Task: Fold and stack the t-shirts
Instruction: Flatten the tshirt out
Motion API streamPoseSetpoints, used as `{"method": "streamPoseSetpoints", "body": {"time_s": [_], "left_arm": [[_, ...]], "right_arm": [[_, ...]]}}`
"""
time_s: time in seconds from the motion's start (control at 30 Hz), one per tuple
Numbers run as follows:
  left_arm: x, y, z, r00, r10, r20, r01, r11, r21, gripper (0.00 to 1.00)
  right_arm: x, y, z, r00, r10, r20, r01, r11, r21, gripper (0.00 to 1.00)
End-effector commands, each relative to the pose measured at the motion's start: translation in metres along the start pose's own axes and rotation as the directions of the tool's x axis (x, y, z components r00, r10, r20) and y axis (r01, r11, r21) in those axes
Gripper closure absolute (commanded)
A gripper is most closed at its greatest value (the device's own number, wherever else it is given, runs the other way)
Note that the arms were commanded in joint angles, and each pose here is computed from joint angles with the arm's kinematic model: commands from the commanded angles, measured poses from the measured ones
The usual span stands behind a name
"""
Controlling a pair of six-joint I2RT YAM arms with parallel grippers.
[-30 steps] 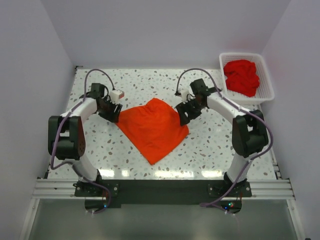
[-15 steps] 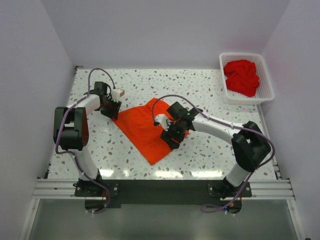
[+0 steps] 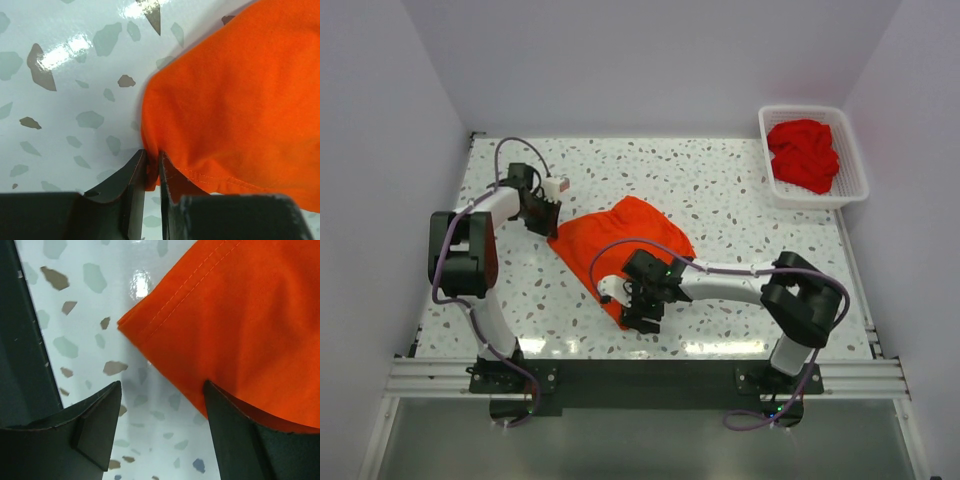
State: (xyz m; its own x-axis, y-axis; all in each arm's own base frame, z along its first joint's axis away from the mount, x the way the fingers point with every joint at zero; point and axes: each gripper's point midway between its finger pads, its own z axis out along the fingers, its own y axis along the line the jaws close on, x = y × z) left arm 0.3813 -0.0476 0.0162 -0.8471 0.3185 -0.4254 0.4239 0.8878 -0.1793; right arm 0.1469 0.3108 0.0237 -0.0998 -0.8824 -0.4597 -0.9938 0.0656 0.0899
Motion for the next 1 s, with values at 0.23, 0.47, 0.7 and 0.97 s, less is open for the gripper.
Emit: {"method": "streamPoseSetpoints", "body": {"time_s": [0.23,0.47,0.7,0.97], "left_arm": [[0.031,-0.012,-0.004,0.99,-0.12,-0.075,0.128,0.986,0.109,0.91],[0.005,0.005,-0.048,0.982,-0.188,0.01,0.183,0.969,0.164,1.0],[-0.024,0.0,-0.076,0.98,-0.178,0.093,0.155,0.965,0.213,1.0],[-0.03,-0.022,-0.088,0.958,-0.27,0.094,0.231,0.925,0.302,1.0]], "right_arm": [[-0.015,-0.048,0.029,0.999,-0.029,0.023,0.023,0.971,0.237,0.65],[-0.023,-0.1,-0.049,0.993,0.064,0.096,-0.089,0.952,0.292,1.0],[-0.052,-0.147,-0.137,0.965,0.069,0.252,-0.148,0.94,0.309,1.0],[-0.041,-0.195,-0.145,0.973,0.061,0.222,-0.122,0.955,0.269,1.0]]}}
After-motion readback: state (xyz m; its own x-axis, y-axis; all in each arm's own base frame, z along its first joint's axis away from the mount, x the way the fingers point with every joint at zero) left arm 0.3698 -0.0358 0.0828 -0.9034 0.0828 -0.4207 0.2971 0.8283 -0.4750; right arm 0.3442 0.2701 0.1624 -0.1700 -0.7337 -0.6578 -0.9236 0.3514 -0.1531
